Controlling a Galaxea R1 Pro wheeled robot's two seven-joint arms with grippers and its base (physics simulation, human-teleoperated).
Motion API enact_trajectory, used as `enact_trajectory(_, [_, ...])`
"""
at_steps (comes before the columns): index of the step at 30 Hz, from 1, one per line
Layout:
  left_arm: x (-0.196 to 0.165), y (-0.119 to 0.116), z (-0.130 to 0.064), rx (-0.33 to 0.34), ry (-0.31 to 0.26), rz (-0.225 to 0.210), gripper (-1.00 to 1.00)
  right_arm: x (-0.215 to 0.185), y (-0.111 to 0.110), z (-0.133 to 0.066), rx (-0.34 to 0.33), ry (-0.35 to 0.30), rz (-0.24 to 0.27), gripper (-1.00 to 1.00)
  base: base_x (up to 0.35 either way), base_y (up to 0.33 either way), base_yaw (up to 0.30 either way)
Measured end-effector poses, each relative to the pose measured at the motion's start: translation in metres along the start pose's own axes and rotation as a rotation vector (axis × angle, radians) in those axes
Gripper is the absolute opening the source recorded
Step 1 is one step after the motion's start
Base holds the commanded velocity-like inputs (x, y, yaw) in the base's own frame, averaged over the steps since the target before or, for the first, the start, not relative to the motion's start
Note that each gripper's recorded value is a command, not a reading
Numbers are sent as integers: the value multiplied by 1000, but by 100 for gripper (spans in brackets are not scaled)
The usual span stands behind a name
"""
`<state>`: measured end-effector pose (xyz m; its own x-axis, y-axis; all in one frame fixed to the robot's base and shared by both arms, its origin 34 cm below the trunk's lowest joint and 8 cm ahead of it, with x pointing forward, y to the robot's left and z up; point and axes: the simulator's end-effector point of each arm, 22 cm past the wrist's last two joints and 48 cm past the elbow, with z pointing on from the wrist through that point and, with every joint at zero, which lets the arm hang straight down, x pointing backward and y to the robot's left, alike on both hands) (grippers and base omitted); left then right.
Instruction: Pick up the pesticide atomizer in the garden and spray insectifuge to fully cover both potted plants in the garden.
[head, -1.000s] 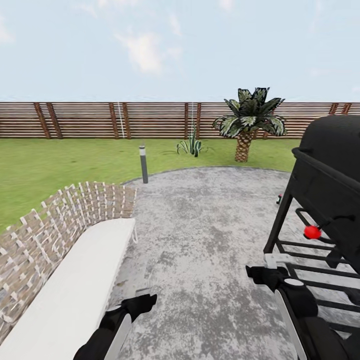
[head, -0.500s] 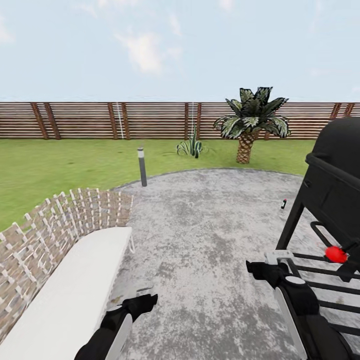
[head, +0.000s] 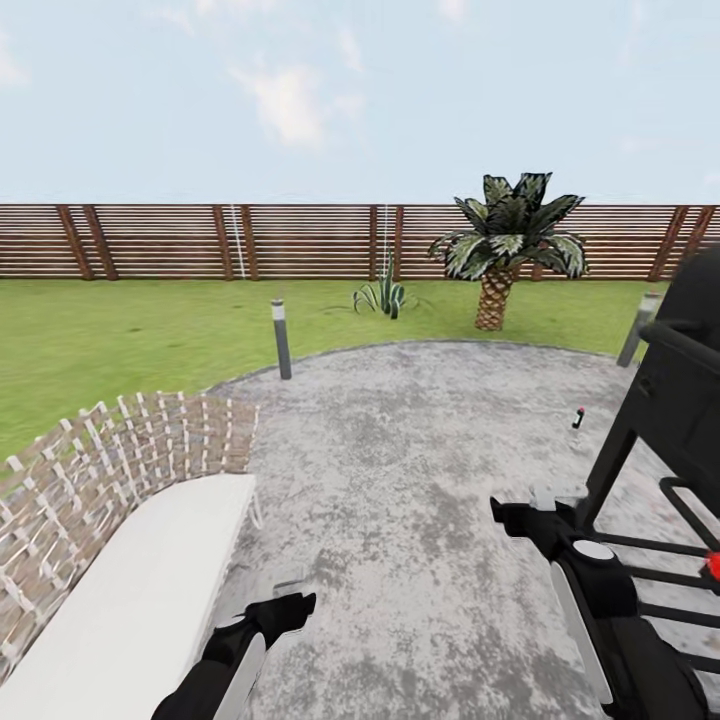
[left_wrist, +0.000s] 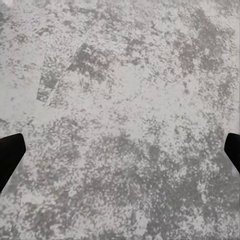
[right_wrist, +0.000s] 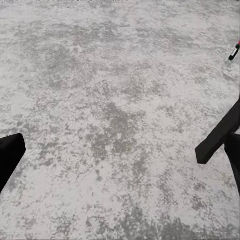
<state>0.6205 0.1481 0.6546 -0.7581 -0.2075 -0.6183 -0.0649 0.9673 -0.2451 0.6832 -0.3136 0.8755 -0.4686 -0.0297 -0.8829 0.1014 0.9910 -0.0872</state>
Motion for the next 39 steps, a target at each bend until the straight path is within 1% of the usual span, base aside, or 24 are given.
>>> enact_trajectory(4, [7, 2, 2, -5, 13, 4, 100, -1, -1, 0, 1, -4, -1, 100, 338, -25, 0])
enact_trajectory(10, [13, 4, 4, -11, 14, 1, 100, -6, 3, 0, -7, -9, 3, 100, 338, -92, 0])
enact_trajectory(14, [14, 4, 5, -10, 15, -1, 100, -7, 9, 0, -18, -8, -5, 100, 338, -110, 13])
enact_trajectory(17, [14, 4, 5, -10, 15, -1, 100, -6, 21, -1, -39, -6, -23, 100, 338, -112, 39])
enact_trajectory(19, [14, 5, 5, -11, 15, 0, 100, -4, 38, -2, -73, -5, -52, 100, 338, -108, 18])
enact_trajectory(23, [14, 5, 5, -12, 15, 1, 100, -1, 51, -4, -97, -7, -70, 100, 338, -65, -22])
enact_trajectory(28, [14, 5, 5, -11, 16, -3, 100, 0, 57, -5, -105, -9, -72, 100, 338, -16, -185])
enact_trajectory(36, [18, 7, 6, -13, 24, -6, 100, 1, 58, -6, -108, -8, -73, 100, 338, -3, -251])
enact_trajectory(39, [19, 7, 6, -13, 25, -6, 100, 1, 58, -5, -107, -8, -74, 100, 338, 0, -131])
